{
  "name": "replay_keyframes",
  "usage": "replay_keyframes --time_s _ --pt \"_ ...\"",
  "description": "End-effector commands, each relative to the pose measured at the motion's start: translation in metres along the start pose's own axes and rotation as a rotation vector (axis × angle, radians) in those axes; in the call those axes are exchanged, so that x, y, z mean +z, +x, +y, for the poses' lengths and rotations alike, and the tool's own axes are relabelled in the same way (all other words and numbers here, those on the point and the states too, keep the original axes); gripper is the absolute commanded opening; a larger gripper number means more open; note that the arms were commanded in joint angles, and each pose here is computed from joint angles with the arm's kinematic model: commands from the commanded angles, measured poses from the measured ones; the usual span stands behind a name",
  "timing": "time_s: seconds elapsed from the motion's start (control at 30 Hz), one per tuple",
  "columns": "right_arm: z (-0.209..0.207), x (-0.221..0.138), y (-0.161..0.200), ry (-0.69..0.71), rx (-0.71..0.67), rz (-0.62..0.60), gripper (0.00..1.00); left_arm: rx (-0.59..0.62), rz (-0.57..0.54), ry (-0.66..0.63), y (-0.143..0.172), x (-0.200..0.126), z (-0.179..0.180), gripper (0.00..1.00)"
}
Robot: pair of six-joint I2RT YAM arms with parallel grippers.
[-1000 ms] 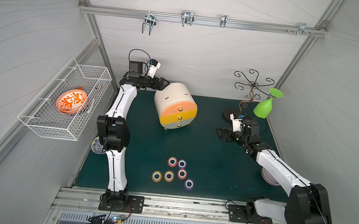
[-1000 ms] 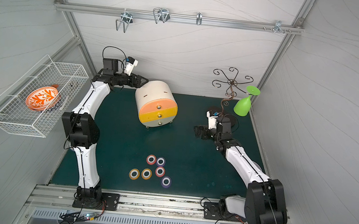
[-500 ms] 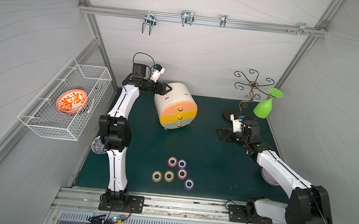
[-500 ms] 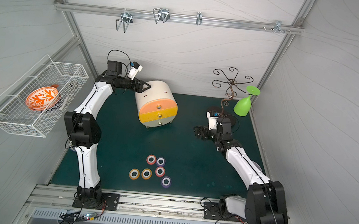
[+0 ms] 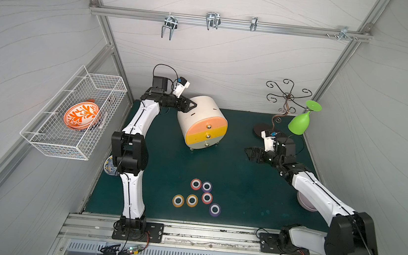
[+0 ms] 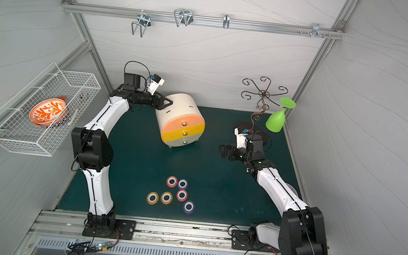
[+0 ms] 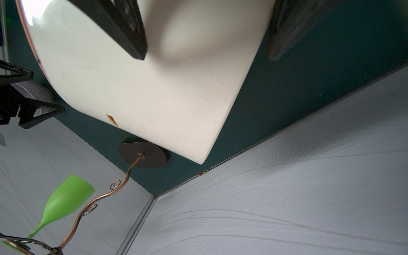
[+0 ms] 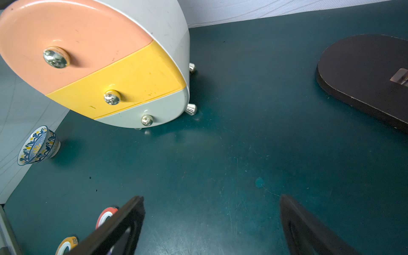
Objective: Place the transparent tape into the drawer according to color
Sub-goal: Move the storage box to the center of the board.
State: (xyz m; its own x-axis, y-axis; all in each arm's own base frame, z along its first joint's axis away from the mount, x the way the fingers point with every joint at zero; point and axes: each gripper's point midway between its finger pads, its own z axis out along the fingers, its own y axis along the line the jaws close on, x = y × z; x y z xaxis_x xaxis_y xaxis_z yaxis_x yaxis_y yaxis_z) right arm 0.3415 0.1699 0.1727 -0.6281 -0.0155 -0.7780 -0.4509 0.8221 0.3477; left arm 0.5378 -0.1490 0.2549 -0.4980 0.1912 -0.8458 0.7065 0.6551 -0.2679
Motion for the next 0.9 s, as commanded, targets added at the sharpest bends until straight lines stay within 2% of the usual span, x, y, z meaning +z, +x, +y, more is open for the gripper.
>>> replay_keyframes --time_s 0.0,0.27,0.37,0.53,0.67,0.77,0.87 --pt "0.015 -0.004 0.001 -0.052 -0.003 0.002 0.99 -0.072 0.12 0.146 0.034 0.025 -0.046 0.88" --pt "0.033 0.001 0.004 -0.09 -0.038 0.022 0.99 -0.034 0.157 0.185 0.038 0.05 -0.073 0.87" --pt "0.04 0.001 0.002 -0.106 -0.066 0.016 0.99 -0.027 0.158 0.14 0.037 0.051 -0.071 0.88" --pt "0.038 0.005 -0.011 -0.081 -0.096 -0.033 0.99 -0.011 0.078 0.017 0.016 0.025 -0.061 0.93" --pt "0.024 0.007 -0.033 -0.121 -0.008 -0.072 0.99 -0.084 -0.009 -0.134 0.008 -0.01 -0.042 0.98" --pt "0.011 0.005 -0.052 -0.144 0.046 -0.122 0.99 -0.172 -0.095 -0.2 -0.001 -0.04 -0.035 1.0" --pt "0.005 0.007 -0.07 -0.231 0.106 -0.157 0.99 -0.245 -0.111 -0.224 0.006 -0.055 -0.04 1.0"
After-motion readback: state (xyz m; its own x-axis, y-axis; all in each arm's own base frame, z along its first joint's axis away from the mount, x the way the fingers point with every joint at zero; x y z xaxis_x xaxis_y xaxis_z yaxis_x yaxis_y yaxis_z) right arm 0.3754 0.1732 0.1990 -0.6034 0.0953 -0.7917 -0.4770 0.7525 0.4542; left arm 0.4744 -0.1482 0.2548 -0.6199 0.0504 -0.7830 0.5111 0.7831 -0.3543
